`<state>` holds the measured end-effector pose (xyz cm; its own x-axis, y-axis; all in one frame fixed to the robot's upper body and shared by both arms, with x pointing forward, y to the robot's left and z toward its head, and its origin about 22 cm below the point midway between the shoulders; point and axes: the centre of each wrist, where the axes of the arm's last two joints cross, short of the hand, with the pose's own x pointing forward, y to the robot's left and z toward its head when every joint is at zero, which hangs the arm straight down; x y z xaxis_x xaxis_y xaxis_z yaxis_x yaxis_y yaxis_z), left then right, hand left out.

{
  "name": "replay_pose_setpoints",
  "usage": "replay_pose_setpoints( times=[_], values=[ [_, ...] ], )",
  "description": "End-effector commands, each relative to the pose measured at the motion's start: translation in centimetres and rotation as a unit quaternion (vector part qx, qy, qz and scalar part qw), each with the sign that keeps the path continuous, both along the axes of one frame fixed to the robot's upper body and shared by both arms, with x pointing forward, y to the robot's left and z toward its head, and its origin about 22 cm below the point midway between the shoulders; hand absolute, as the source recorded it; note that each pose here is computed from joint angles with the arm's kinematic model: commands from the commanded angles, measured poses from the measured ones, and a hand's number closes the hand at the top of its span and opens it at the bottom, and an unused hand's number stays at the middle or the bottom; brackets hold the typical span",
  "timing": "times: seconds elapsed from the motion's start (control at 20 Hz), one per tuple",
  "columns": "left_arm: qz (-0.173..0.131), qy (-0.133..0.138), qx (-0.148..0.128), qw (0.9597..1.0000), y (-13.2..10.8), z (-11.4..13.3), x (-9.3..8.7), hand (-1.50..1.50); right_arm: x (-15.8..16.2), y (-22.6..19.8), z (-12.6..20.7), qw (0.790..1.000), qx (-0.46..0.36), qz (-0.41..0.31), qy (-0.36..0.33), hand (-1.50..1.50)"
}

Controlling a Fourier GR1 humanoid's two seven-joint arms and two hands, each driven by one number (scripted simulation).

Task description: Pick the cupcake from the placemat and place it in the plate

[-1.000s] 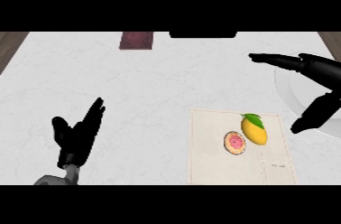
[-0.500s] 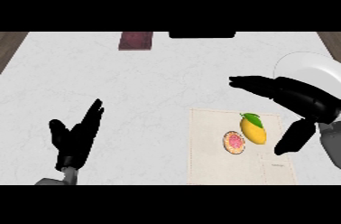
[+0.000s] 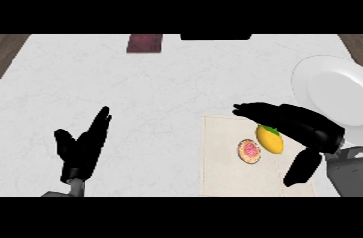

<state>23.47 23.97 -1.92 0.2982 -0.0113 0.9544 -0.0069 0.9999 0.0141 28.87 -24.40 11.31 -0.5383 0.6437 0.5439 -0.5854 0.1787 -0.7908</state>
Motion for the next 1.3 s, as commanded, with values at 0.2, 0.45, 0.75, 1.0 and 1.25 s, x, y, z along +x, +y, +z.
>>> replay_pose_setpoints(
  times=[0.2,0.45,0.75,1.0,1.25],
  values=[
    [-0.013,0.045,-0.006,0.9989,1.5,-1.8,-0.6,0.00,-0.4,2.0,-1.1,0.998,-0.039,-0.016,-0.036,-1.50],
    [-0.005,0.040,-0.011,0.9991,1.8,-2.0,-0.6,0.00,-0.6,0.2,-3.6,0.997,-0.053,-0.028,-0.042,-1.50],
    [-0.002,0.038,0.000,0.9993,1.1,-2.4,-0.4,0.00,0.0,1.8,-2.7,0.997,-0.068,-0.021,-0.032,-1.50],
    [-0.006,0.042,-0.014,0.9990,0.3,0.1,-0.3,0.00,0.0,3.0,-5.5,0.996,-0.085,-0.015,-0.027,-1.50],
    [0.003,0.045,-0.012,0.9989,-0.5,-2.4,-0.4,0.00,-0.9,3.7,-6.3,0.990,-0.117,0.049,-0.067,1.50]
  ],
)
